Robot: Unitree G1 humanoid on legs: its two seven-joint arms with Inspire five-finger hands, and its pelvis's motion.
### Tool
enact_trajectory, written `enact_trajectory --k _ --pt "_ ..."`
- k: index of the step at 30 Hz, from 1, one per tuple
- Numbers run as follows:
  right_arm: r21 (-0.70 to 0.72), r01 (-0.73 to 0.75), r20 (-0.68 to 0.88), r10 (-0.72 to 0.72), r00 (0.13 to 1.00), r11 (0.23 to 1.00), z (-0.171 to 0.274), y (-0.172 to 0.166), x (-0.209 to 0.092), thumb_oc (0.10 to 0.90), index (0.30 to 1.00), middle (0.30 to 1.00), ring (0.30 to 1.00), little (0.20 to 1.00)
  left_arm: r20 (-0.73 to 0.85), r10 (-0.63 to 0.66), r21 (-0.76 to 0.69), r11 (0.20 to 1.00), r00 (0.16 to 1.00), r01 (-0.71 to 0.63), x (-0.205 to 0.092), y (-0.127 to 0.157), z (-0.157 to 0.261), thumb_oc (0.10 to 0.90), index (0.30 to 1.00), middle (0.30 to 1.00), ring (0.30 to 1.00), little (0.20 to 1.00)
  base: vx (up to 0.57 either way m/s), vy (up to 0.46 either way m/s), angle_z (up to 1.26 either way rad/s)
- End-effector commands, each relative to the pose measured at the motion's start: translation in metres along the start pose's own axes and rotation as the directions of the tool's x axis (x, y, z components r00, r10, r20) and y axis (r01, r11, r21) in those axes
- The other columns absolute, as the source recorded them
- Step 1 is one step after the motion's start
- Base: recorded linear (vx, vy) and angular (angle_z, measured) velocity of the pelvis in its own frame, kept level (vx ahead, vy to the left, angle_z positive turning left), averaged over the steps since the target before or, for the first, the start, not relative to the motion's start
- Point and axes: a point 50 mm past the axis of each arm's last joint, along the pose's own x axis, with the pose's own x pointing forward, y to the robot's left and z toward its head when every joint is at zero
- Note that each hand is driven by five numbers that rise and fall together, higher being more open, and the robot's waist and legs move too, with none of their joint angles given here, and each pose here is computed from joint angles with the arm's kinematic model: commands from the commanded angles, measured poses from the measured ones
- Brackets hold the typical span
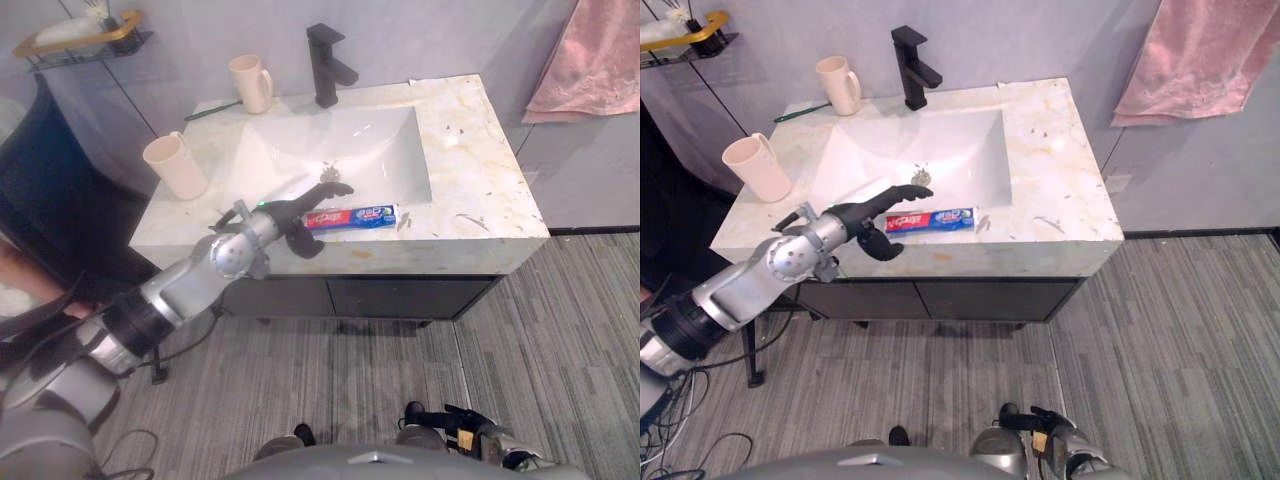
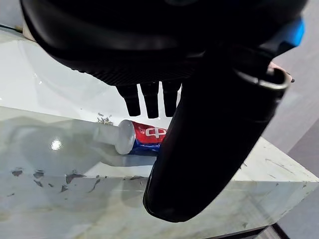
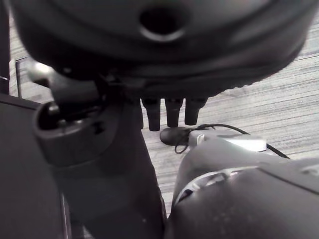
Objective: Organize the bathroom.
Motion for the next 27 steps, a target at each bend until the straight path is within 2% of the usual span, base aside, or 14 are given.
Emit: enact_trajectory --k 1,18,27 --pt "-0.057 0.062 -0.091 -0.067 0.994 0.996 -0.023 -0.023 -0.002 0.8 0.9 0.9 0.9 0.9 0.108 0.289 0.162 0.939 0.951 -0.303 0.008 0.077 0.03 0.8 0.9 0.9 0.9 0.9 0.0 0.0 0.0" --pt "-0.084 0.051 -0.09 -0.058 0.994 0.995 -0.021 -0.021 -0.002 0.8 0.9 0.9 0.9 0.9 0.089 0.346 0.208 0.911 0.934 -0.357 0.008 0.085 0.029 0.8 0.9 0.9 0.9 0.9 0.0 0.0 0.0" --pt "-0.08 0.042 -0.083 -0.049 0.995 0.996 -0.018 -0.017 -0.002 0.8 0.9 0.9 0.9 0.9 0.158 0.41 0.172 0.884 0.898 -0.434 0.003 0.097 0.038 0.8 0.9 0.9 0.9 0.9 0.0 0.001 0.0"
